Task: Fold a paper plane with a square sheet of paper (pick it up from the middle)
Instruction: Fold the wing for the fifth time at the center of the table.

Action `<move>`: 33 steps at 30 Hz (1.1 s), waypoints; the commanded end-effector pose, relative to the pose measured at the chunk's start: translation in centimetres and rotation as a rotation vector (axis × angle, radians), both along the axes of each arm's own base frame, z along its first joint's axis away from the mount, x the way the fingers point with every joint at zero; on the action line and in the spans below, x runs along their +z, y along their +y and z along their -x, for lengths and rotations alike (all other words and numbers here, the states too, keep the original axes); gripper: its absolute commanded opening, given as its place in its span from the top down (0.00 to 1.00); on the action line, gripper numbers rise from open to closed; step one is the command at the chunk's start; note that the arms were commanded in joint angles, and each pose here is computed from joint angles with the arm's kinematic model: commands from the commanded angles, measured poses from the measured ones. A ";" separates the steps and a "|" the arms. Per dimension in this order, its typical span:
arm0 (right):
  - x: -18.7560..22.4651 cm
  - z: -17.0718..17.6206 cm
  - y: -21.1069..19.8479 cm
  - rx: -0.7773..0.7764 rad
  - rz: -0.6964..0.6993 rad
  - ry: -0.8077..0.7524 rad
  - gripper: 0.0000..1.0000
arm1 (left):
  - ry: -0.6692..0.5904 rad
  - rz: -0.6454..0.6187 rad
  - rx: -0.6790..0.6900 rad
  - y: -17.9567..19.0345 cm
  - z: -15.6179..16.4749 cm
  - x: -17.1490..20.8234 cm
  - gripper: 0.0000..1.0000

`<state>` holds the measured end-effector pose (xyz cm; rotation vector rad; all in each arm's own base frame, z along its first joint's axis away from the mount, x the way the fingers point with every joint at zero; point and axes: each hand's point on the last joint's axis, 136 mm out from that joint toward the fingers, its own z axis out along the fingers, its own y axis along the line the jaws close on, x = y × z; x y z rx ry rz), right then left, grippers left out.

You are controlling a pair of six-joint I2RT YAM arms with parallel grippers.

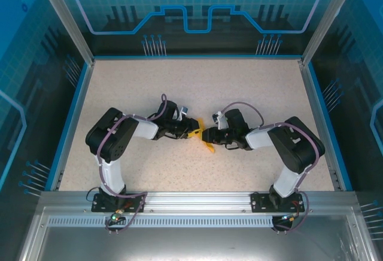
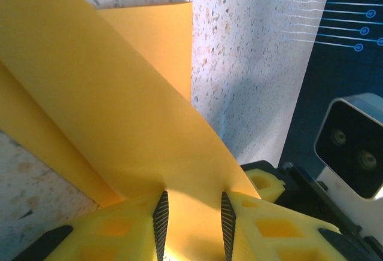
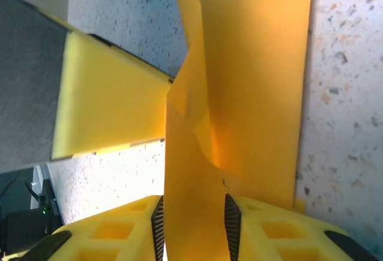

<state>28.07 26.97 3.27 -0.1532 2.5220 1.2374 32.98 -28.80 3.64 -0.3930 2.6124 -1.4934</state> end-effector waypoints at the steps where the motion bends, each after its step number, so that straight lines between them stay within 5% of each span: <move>1: 0.7 0.3 -1.0 0.020 0.040 -0.022 0.63 | -0.006 -0.023 0.003 -0.2 -0.5 -0.3 0.68; 7: 1.6 0.6 -2.7 -0.003 0.139 -0.091 0.61 | 0.000 -0.018 0.004 -0.3 -0.6 -0.4 0.68; 14: 2.3 1.2 -4.3 -0.009 0.491 -0.309 0.53 | 0.008 -0.025 0.002 -0.2 -0.4 -0.6 0.68; 22: 1.9 1.9 -2.2 0.075 0.713 -0.466 0.52 | 0.014 -0.026 0.006 -0.3 -0.6 -0.6 0.68; 33: 0.1 1.3 0.0 0.160 0.834 -0.526 0.70 | 0.020 -0.033 0.007 -0.2 -0.5 -0.6 0.68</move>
